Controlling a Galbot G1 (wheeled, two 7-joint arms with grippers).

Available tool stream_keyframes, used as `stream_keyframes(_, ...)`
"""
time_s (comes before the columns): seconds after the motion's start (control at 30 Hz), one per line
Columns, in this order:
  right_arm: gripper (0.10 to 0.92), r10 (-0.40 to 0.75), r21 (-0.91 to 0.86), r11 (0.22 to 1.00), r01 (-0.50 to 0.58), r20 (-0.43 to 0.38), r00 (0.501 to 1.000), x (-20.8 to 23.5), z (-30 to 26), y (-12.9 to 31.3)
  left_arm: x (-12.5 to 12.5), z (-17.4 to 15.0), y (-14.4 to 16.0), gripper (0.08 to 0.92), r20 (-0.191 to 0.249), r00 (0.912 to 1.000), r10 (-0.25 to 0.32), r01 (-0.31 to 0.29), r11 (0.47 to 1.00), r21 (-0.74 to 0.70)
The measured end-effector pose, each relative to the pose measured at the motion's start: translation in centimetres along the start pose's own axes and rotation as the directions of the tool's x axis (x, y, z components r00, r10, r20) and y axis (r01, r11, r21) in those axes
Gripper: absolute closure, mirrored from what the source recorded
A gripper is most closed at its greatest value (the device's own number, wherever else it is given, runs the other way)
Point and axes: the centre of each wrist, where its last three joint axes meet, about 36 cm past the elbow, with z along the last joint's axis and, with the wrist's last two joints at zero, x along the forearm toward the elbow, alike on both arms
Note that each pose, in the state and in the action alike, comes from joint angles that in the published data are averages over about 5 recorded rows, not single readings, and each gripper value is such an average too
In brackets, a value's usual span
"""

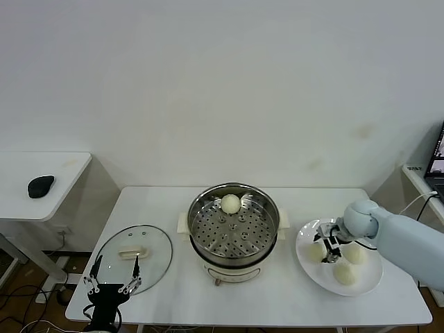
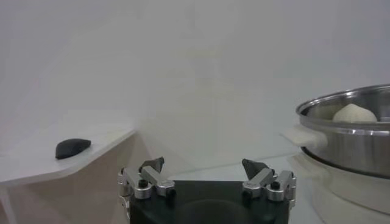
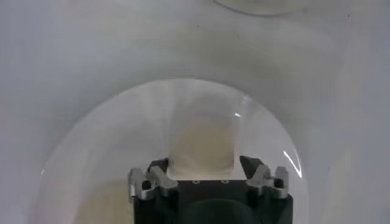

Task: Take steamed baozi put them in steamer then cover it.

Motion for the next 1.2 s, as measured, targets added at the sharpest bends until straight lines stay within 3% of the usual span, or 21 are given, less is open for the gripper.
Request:
stream_keyframes(0.33,0.437,0.013,-0.02,1.0,-0.013,-0.001,1.0,2.8,0.7,-0.5,0.0,-0.2,-0.1,0.177,0.003,1.0,0.004,-0.004,1.0,0.004)
stream_keyframes(0.63,0.431,0.104,-0.06,0.993,-0.102,0.047,0.993,10.5,0.2,-3.0,-0.3,-0.4,-0.3,0.177,0.011,0.9998,0.018,-0.018,1.0,0.01)
stream_keyframes(0.9,0.42,0.181,-0.055,0.983,-0.175,0.14,0.973,17.5,-5.0,-5.9,-0.6,-0.9,-0.5,0.177,0.025,0.9994,0.025,-0.025,1.0,0.016)
stream_keyframes(1.2,0.42,0.153,-0.032,0.988,-0.15,0.228,0.962,19.1,-13.8,-8.2,-0.6,-1.0,-0.5,0.177,0.029,0.9994,0.021,-0.021,1.0,0.016)
